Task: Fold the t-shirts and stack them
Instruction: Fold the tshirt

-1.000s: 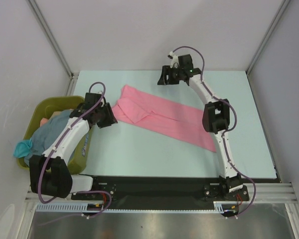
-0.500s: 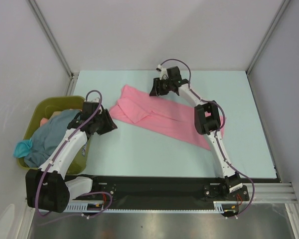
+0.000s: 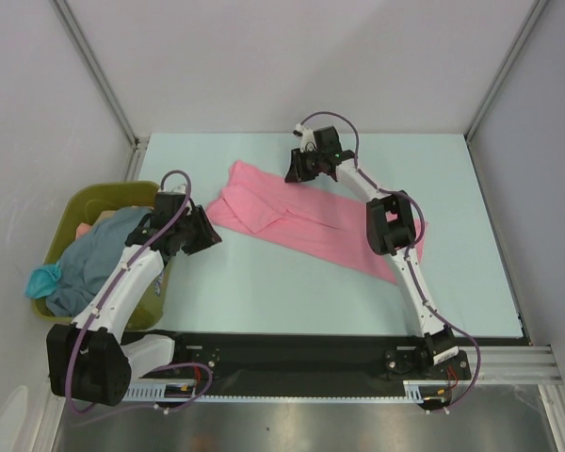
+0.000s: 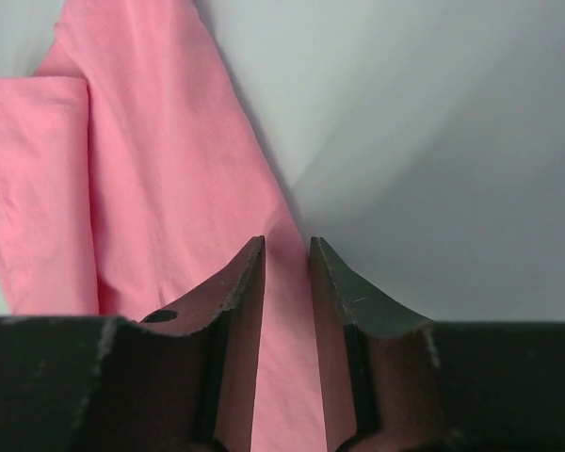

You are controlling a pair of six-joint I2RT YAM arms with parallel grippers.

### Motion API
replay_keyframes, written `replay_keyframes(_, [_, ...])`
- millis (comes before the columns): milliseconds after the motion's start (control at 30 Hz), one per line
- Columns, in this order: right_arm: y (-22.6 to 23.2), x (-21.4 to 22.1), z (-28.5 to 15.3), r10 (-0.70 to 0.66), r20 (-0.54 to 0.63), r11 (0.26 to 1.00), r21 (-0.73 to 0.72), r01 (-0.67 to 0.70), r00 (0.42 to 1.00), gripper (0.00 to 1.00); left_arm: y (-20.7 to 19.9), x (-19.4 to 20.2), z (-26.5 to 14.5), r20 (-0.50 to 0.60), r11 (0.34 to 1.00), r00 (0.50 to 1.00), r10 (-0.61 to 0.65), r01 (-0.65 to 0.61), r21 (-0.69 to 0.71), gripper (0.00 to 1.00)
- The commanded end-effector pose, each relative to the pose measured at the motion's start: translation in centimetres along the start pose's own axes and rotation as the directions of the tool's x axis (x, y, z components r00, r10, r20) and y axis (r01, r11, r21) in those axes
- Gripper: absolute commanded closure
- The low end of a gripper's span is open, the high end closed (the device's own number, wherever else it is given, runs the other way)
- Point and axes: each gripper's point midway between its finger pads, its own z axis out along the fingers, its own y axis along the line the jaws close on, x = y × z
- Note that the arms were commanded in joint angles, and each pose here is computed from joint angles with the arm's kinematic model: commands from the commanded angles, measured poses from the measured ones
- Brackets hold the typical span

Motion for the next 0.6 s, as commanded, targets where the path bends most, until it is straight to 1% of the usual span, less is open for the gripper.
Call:
replay_keyframes(0, [0.6, 2.6, 0.3, -0.004, -0.08, 1.0, -0.014, 0.002, 0.997, 0.7, -1.3, -0.8, -0.5, 0.026, 0.999, 1.0, -0.01, 0.009, 0.045, 0.57])
replay_keyframes(100, [0.6, 2.5, 0.3, 0.004, -0.079, 1.0, -0.019, -0.006, 0.997, 0.74, -1.4, -1.1, -0.4, 0.023, 0.999, 1.0, -0.007, 0.006, 0.045, 0.57])
replay_keyframes(200, [-0.2, 2.2, 0.3, 0.034, -0.069, 0.999, 0.011, -0.034, 0.997, 0.83, -1.5, -1.3, -0.5, 0.026, 0.999, 1.0, -0.009, 0.007, 0.047, 0.56])
replay_keyframes(233, [-0.6, 2.0, 0.2, 0.046, -0.061, 0.999, 0.031, -0.044, 0.997, 0.89, -1.6, -1.4, -0.5, 0.028, 0.999, 1.0, -0.01, 0.009, 0.048, 0.56])
replay_keyframes(333, [-2.0, 1.2, -0.5, 0.093, -0.024, 0.994, 0.067, -0.091, 0.995, 0.97, -1.7, -1.4, -0.4, 0.023, 0.999, 1.0, -0.015, 0.014, 0.047, 0.56])
replay_keyframes(367, [-2.6, 0.8, -0.8, 0.13, -0.007, 0.988, 0.079, -0.129, 0.991, 0.99, -1.6, -1.3, -0.4, 0.021, 0.999, 1.0, -0.018, 0.017, 0.046, 0.56])
replay_keyframes(400, [-3.0, 0.2, -1.0, 0.144, 0.015, 0.986, 0.084, -0.145, 0.989, 1.0, -1.6, -1.3, -0.4, 0.018, 0.999, 1.0, -0.021, 0.02, 0.043, 0.56])
replay_keyframes(567, [-8.5, -0.6, -4.6, 0.27, 0.09, 0.944, 0.171, -0.282, 0.959, 1.0, -1.7, -1.5, 0.3, 0.006, 0.998, 0.999, -0.043, 0.043, 0.036, 0.55])
